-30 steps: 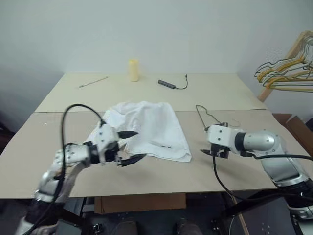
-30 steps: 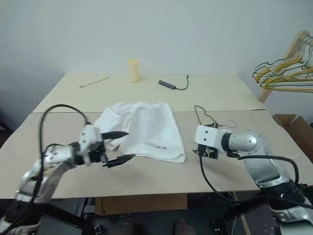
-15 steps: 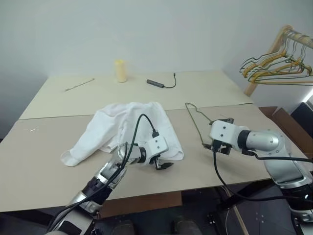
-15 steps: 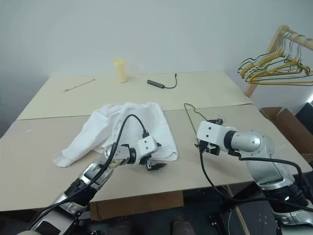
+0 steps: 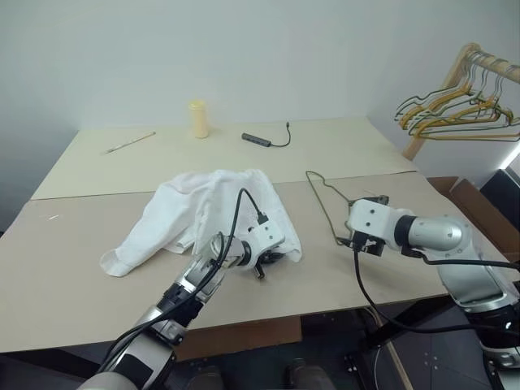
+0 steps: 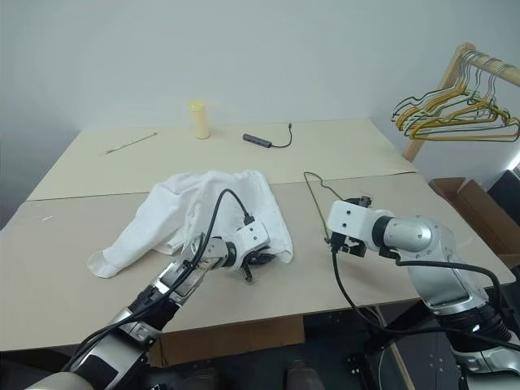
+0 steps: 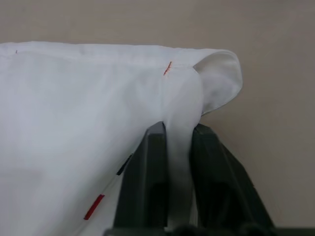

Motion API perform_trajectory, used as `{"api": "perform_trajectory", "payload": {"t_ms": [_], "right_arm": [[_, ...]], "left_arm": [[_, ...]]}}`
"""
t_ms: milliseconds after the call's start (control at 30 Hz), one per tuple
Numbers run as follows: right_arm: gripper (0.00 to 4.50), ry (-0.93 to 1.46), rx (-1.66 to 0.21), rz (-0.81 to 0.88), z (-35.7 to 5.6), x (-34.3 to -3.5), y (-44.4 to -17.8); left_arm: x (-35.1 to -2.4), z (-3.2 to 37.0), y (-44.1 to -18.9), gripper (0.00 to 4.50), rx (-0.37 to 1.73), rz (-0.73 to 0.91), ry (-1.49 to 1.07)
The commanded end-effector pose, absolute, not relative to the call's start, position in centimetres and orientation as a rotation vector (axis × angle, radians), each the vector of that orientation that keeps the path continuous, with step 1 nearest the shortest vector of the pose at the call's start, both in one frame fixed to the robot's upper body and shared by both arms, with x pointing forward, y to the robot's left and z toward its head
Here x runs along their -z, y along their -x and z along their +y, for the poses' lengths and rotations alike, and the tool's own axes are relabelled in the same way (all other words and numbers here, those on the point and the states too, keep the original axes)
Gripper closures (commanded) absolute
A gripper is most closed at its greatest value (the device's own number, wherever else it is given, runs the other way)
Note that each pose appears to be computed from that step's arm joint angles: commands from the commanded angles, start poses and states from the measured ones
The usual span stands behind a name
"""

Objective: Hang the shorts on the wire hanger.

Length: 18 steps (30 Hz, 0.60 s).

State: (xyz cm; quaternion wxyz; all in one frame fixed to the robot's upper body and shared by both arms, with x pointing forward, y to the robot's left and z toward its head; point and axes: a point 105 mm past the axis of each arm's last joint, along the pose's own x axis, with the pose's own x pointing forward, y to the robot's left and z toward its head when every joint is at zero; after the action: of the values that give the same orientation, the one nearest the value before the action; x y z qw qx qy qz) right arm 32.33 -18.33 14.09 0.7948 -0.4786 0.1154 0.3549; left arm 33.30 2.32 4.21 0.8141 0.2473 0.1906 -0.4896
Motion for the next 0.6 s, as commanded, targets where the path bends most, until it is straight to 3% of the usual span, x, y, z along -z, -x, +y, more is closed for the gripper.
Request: {"api": "perform_trajectory", "payload": {"t_ms": [33, 133, 233, 333, 600], "right_arm": [[0.00, 1.053, -0.735, 0.205, -18.2, -15.5, -32.7], [0.00, 1.051, -0.725, 0.208, -18.3, -15.5, -32.9], [0.00, 1.058, -0.741, 0.218, -18.1, -15.1, -32.8], [0.00, 1.052, -0.753, 0.210, -17.7, -15.1, -32.9], [0.00, 1.132, -0.853, 0.123, -14.0, -13.3, -33.8]], "left_arm": [[-3.8, 3.5, -33.1, 4.47, 1.049, 0.428, -0.556], [-4.3, 3.8, -31.2, 4.47, 1.180, 0.404, -0.614], [-6.3, 6.0, -30.9, 4.47, 1.087, 0.356, -0.626], [-8.4, 8.2, -29.0, 4.47, 1.125, 0.333, -0.581], [-11.7, 19.0, -22.9, 4.47, 1.133, 0.433, -0.642]]}}
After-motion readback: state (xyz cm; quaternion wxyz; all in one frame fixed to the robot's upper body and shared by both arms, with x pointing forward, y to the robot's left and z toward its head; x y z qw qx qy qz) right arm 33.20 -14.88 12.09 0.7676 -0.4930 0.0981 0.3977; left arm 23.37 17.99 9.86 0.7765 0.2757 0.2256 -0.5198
